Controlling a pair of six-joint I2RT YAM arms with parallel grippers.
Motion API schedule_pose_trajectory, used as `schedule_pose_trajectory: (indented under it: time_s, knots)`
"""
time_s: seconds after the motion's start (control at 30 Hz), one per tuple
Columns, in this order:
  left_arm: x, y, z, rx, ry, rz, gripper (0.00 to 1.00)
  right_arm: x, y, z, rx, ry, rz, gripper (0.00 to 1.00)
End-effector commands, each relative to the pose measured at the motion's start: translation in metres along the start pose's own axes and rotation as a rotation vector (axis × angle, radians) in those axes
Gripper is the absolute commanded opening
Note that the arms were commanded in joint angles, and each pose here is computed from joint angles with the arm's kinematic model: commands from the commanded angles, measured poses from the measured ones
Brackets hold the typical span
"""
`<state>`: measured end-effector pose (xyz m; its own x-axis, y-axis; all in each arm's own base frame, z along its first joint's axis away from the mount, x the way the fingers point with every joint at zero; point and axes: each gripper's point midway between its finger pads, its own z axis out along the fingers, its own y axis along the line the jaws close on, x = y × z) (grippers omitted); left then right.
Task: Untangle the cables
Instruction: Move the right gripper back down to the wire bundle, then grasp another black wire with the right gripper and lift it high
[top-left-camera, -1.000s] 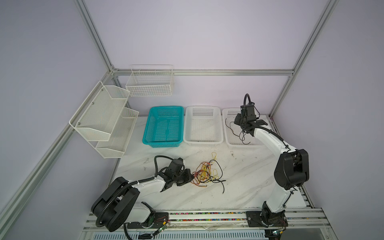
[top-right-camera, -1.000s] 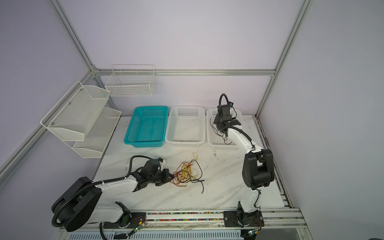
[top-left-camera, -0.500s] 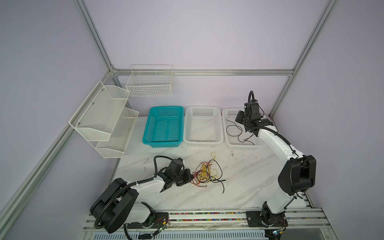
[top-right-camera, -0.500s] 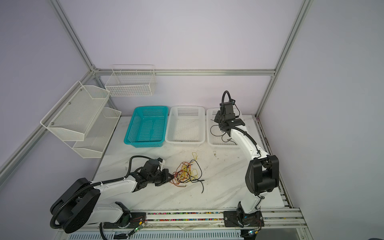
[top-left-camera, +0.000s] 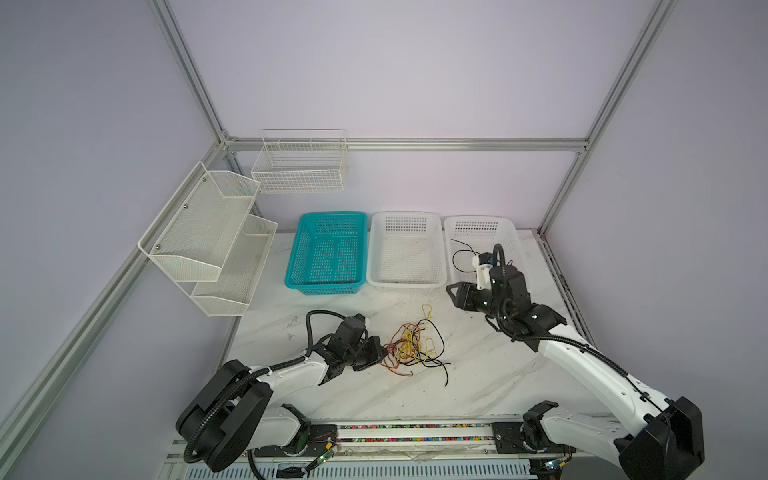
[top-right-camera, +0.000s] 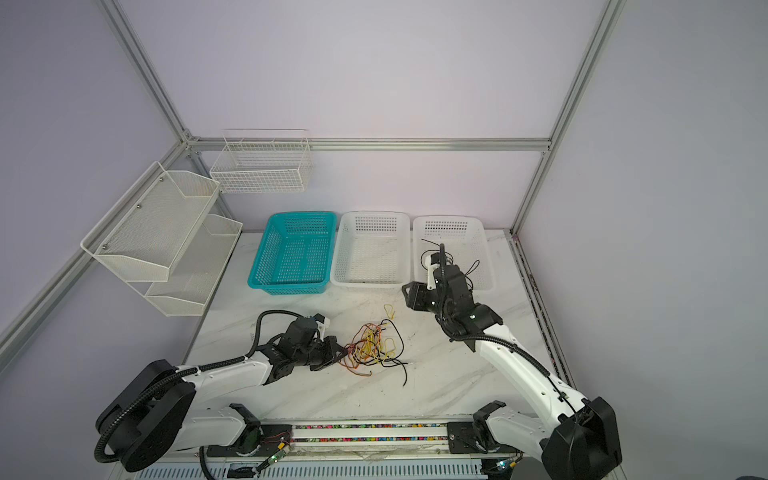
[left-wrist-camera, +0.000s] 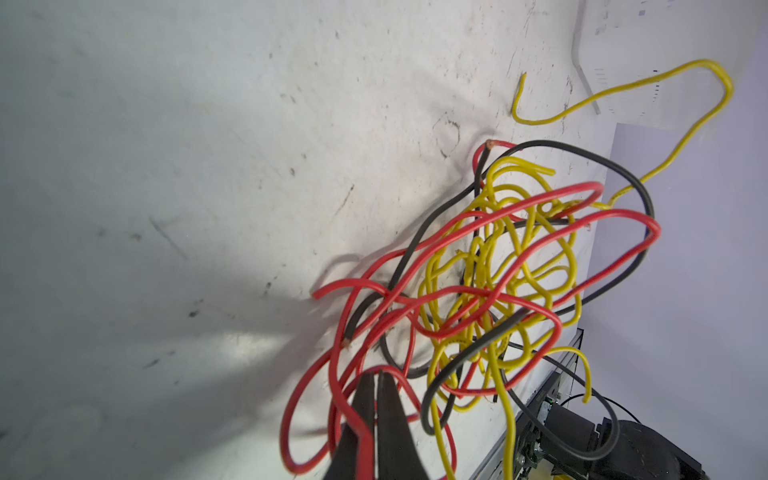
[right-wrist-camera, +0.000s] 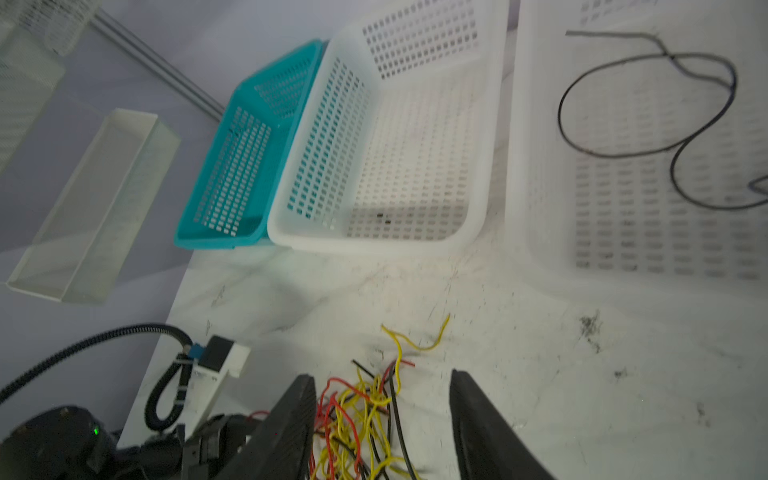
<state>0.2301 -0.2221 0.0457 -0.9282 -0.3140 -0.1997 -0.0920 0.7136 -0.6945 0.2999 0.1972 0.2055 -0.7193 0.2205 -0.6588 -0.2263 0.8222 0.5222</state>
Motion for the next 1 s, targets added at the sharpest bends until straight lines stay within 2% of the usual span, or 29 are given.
schedule_pose_trajectory:
  time_s: [0.0, 0.23, 0.37, 0.47, 0.53, 0.7, 0.73, 0.97]
  knots:
    - [-0.019, -0.031, -0.008, 0.076, -0.059, 0.039, 0.00, 0.033, 0.010, 0.001, -0.078, 0.043, 0.005, 0.55]
    - [-0.017, -0.028, -0.007, 0.067, -0.055, 0.039, 0.00, 0.098, -0.001, 0.029, -0.080, 0.146, -0.001, 0.55]
    - [-0.018, -0.029, -0.008, 0.068, -0.059, 0.040, 0.00, 0.111, -0.011, 0.045, -0.015, 0.157, -0.029, 0.54]
    - [-0.017, -0.029, -0.008, 0.069, -0.056, 0.040, 0.00, 0.116, -0.019, 0.054, 0.021, 0.157, -0.035, 0.49]
    - [-0.017, -0.027, -0.008, 0.064, -0.056, 0.039, 0.00, 0.117, -0.021, 0.058, 0.027, 0.159, -0.037, 0.39]
    - [-0.016, -0.024, -0.008, 0.056, -0.055, 0.039, 0.00, 0.100, -0.020, 0.050, 0.061, 0.108, -0.051, 0.04]
    - [-0.015, -0.023, -0.008, 0.051, -0.055, 0.037, 0.00, 0.092, -0.016, 0.044, 0.060, 0.086, -0.055, 0.00]
    - [-0.008, -0.007, -0.005, 0.023, -0.046, 0.020, 0.00, 0.017, 0.019, -0.019, 0.053, -0.097, -0.086, 0.00]
